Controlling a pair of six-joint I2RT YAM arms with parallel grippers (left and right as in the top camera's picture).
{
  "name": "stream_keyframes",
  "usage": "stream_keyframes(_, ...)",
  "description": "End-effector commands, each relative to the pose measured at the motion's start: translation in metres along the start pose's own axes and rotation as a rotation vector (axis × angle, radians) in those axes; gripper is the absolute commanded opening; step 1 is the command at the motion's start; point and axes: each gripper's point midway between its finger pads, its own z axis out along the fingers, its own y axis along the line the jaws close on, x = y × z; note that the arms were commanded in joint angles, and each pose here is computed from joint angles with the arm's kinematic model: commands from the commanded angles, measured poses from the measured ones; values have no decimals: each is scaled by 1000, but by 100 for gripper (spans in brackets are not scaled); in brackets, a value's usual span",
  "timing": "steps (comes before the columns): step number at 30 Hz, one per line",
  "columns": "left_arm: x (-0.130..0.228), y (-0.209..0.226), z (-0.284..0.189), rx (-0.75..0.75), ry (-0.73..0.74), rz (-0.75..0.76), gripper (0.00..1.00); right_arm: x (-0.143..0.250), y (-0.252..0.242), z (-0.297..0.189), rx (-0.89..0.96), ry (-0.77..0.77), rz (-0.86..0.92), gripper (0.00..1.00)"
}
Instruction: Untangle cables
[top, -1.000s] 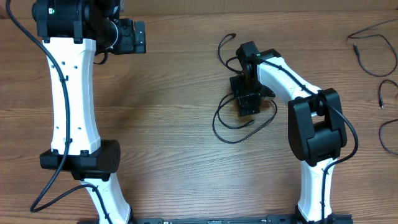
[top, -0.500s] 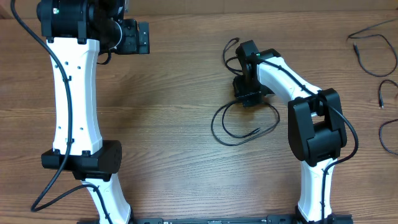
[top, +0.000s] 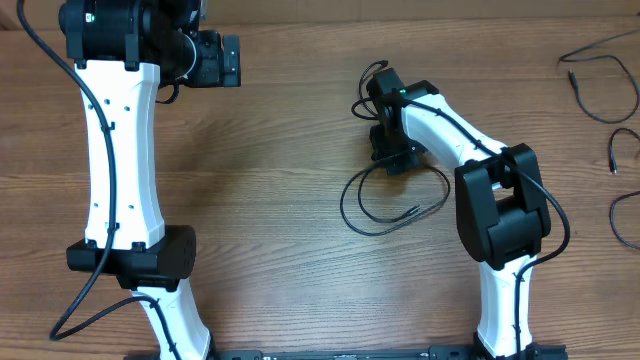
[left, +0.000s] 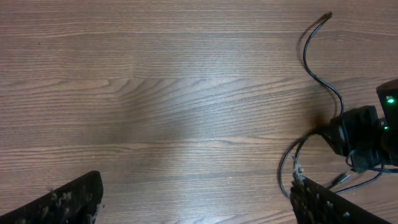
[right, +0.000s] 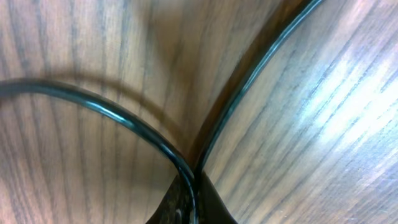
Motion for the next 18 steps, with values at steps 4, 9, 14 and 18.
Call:
stream_keyframes(4, -1, -4, -8, 9, -22, 36, 96, -38, -64, 30, 317, -216, 27, 4)
stream_keyframes(9, -1, -4, -8, 12, -22, 36, 96, -48, -56, -3, 330, -274, 15, 4)
stream_keyframes(14, -1, -4, -8, 12, -22, 36, 96, -53, -39, -50, 300, -336, -3, 4)
stream_keyframes(18, -1, -5, -8, 13, -21, 38, 96, -58, -22, -90, 241, -376, -60, 4)
